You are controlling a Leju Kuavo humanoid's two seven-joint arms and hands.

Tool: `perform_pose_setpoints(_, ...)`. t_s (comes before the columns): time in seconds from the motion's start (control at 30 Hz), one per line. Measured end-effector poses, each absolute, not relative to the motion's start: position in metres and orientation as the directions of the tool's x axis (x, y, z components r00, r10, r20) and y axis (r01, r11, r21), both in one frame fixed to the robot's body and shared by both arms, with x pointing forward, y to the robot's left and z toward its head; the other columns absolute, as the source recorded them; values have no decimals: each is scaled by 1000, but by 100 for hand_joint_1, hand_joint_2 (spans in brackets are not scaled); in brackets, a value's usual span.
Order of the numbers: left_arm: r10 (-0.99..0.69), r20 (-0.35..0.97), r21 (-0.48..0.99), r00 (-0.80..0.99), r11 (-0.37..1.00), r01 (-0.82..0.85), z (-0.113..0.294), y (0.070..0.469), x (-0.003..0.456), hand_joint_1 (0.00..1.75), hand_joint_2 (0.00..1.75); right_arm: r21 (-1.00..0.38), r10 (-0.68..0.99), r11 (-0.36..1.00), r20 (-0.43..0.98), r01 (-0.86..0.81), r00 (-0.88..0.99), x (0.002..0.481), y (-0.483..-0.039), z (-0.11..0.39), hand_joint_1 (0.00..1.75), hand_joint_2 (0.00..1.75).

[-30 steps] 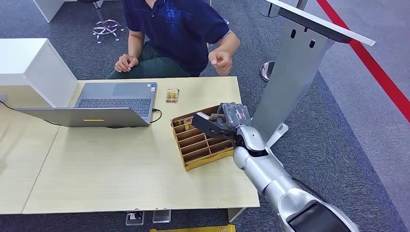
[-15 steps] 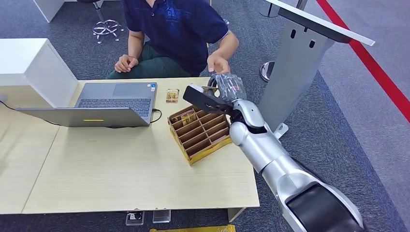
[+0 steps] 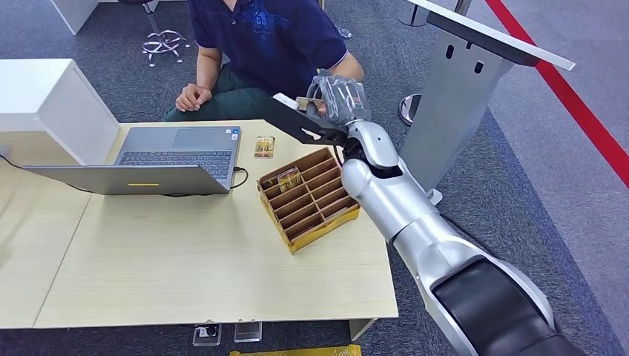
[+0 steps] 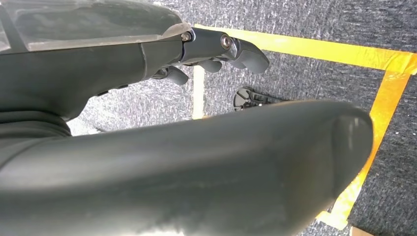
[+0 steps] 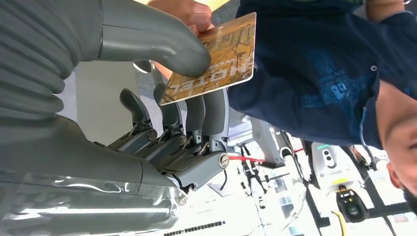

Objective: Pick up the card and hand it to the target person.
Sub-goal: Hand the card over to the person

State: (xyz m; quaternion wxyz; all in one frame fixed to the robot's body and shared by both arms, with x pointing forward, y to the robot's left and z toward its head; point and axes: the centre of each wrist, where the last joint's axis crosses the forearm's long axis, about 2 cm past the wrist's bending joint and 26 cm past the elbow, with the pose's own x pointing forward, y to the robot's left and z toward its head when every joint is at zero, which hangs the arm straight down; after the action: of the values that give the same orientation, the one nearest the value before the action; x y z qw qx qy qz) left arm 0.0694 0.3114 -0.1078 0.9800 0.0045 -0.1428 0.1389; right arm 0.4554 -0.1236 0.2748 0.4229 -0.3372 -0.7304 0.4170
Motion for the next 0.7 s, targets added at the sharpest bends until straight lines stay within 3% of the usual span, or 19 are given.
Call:
perform_pose_setpoints(0.2, 275, 280, -31, 920, 960, -278, -108, 311, 69, 0, 0, -898, 848, 416, 326, 146, -417, 455, -118, 277, 138, 175)
perform_pose_setpoints(0.33, 277, 280, -38, 919, 960, -278, -108, 311, 69, 0, 0, -901, 851, 410, 322, 142, -415, 455, -118, 275, 0, 175)
perform_pose_setpoints(0.7, 277, 282, -51, 918, 960, -274, -108, 311, 69, 0, 0, -902, 851, 411, 328, 130, -409, 455, -119, 272, 0, 175)
